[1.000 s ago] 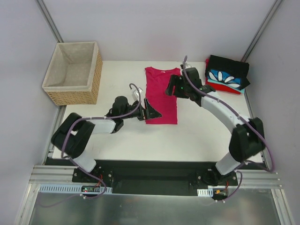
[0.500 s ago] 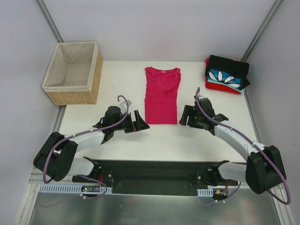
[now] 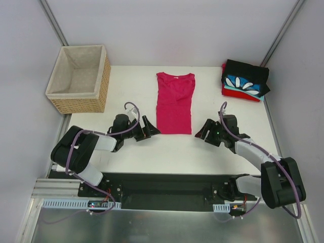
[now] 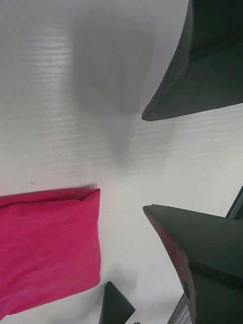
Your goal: Fold and stack the t-shirts
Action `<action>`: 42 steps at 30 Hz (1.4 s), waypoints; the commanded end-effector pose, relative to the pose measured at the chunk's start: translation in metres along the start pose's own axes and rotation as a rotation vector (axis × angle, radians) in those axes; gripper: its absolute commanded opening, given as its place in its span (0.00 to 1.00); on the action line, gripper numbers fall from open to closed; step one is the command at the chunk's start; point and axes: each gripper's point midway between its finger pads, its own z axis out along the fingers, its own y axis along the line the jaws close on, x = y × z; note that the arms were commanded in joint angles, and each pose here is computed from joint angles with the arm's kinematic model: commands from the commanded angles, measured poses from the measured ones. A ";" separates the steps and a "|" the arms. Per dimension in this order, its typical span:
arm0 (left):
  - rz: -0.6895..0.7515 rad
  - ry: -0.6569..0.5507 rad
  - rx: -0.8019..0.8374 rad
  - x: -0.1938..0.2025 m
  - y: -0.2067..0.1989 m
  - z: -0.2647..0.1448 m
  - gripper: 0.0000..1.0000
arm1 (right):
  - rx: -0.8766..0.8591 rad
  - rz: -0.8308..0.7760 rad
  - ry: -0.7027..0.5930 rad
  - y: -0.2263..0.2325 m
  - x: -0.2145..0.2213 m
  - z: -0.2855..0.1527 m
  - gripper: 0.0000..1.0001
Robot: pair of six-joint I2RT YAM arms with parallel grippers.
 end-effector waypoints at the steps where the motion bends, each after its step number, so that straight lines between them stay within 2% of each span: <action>1: -0.038 0.018 0.004 0.002 0.008 0.005 0.95 | -0.133 0.063 0.006 0.021 -0.006 0.011 0.70; 17: -0.148 0.083 -0.074 0.022 0.043 0.021 0.77 | -0.163 0.170 0.046 0.020 -0.007 0.049 0.68; 20: -0.157 0.094 -0.087 0.023 0.046 0.022 0.73 | -0.175 0.187 0.056 0.023 -0.009 0.058 0.63; 25: -0.155 0.108 -0.121 0.024 0.050 0.022 0.71 | -0.180 0.188 0.066 0.028 -0.009 0.067 0.45; 35: -0.154 0.115 -0.137 0.022 0.053 0.025 0.70 | -0.174 0.205 0.094 0.026 -0.003 0.077 0.34; 38: -0.154 0.113 -0.141 0.022 0.055 0.025 0.69 | -0.174 0.205 0.095 0.027 -0.003 0.079 0.26; 42: -0.161 0.114 -0.153 0.024 0.058 0.025 0.67 | -0.176 0.205 0.101 0.027 -0.003 0.081 0.05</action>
